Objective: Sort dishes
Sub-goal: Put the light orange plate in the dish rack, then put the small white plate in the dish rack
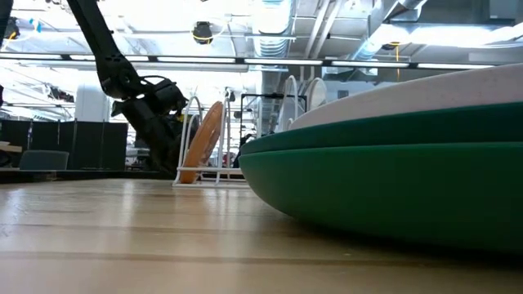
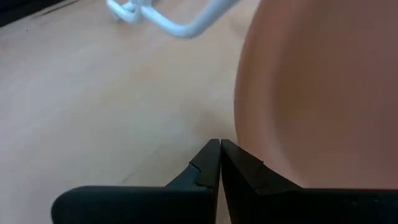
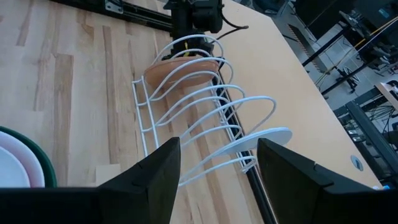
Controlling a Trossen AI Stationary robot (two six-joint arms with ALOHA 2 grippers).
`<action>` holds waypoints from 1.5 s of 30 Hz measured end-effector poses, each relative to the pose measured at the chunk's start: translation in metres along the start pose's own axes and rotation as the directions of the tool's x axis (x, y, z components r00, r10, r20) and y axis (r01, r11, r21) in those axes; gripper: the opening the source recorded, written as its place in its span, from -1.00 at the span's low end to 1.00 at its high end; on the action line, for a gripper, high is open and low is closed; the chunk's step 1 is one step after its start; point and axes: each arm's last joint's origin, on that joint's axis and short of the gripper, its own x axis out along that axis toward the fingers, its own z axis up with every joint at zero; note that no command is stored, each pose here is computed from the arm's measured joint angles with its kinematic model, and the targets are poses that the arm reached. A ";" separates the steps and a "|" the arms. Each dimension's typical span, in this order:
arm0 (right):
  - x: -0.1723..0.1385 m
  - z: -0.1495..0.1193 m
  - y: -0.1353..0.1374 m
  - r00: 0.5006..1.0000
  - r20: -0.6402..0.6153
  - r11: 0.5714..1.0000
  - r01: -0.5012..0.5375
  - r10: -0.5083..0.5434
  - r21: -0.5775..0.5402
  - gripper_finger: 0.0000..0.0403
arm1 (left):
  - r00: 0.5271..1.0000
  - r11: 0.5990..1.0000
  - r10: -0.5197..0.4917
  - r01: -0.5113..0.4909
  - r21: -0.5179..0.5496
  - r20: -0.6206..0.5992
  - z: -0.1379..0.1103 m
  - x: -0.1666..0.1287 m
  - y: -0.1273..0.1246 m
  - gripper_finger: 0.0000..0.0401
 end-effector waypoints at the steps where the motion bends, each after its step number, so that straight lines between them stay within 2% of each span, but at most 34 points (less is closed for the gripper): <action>1: 0.000 0.000 0.000 1.000 0.000 1.000 0.000 0.000 0.000 0.08 | 1.000 1.000 -0.001 0.001 -0.005 0.011 0.001 0.001 0.000 -0.95; 7: 0.000 0.000 0.000 1.000 0.000 1.000 0.000 0.000 0.000 0.08 | 0.995 0.999 -0.035 0.035 -0.006 0.095 0.009 0.002 -0.005 -0.95; 16: 0.000 0.000 0.000 1.000 -0.002 1.000 0.000 0.000 -0.002 0.08 | 0.999 0.999 -0.026 0.026 -0.019 0.046 0.004 0.002 -0.002 -0.95; 36: 0.000 0.000 0.000 1.000 -0.003 1.000 0.000 0.000 -0.001 0.08 | 0.999 0.997 0.024 -0.021 -0.078 0.040 0.004 -0.003 0.018 -0.95; 40: 0.000 0.000 0.000 1.000 -0.003 1.000 0.000 0.000 -0.001 0.08 | 0.998 0.995 0.041 -0.036 -0.092 0.053 0.008 -0.013 0.023 -0.95; 45: 0.000 -0.001 0.000 1.000 -0.010 1.000 0.000 0.000 -0.007 0.08 | 0.993 0.992 0.062 -0.051 -0.115 0.098 0.018 -0.041 0.022 -0.95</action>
